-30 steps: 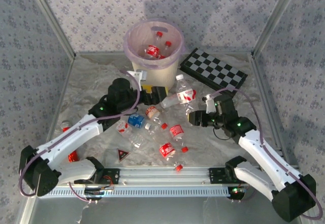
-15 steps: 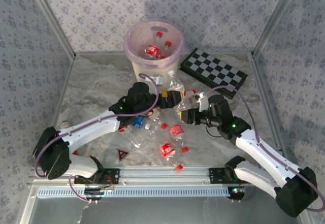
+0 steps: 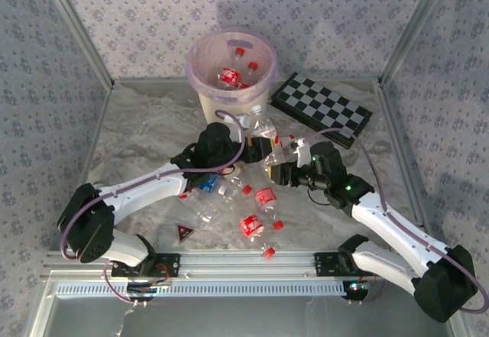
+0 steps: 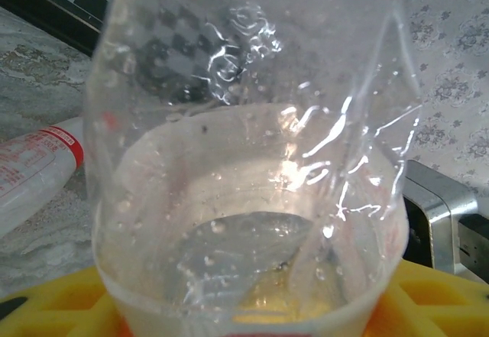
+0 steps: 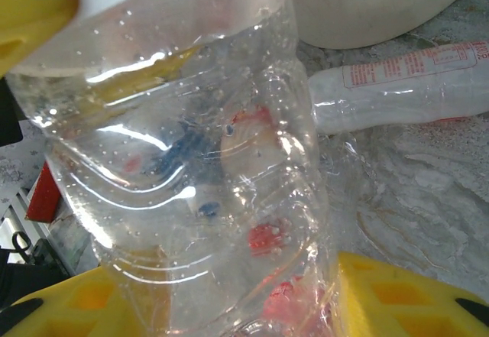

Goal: Put the plastic bottles in the bin

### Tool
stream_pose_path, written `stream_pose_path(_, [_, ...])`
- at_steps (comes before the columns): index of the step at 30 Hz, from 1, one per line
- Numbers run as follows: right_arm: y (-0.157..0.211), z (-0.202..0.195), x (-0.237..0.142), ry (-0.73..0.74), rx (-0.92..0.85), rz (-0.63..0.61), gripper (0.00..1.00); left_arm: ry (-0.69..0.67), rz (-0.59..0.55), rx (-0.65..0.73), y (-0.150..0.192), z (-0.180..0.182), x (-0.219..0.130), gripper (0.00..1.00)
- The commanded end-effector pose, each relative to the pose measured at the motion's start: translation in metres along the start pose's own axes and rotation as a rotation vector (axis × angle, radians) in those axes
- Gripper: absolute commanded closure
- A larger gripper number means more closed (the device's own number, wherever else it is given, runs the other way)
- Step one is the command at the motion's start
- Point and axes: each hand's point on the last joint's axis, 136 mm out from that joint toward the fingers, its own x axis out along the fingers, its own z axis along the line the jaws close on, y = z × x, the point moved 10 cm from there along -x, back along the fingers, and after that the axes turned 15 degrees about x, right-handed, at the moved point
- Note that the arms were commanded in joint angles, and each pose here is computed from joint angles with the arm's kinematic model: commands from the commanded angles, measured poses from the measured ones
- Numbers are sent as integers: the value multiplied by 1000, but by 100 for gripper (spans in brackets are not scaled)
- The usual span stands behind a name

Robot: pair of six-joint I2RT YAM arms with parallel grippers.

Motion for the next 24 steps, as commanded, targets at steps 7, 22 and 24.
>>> stream_pose_path(7, [0, -1, 2, 20, 0, 26, 17, 34, -51, 70, -28, -15, -5, 46])
stream_pose_path(22, [-6, -14, -39, 85, 62, -190, 0, -57, -87, 144, -57, -14, -30, 66])
stream_pose_path(24, [-10, -16, -49, 86, 94, -260, 0, -75, -102, 156, -66, -18, -36, 72])
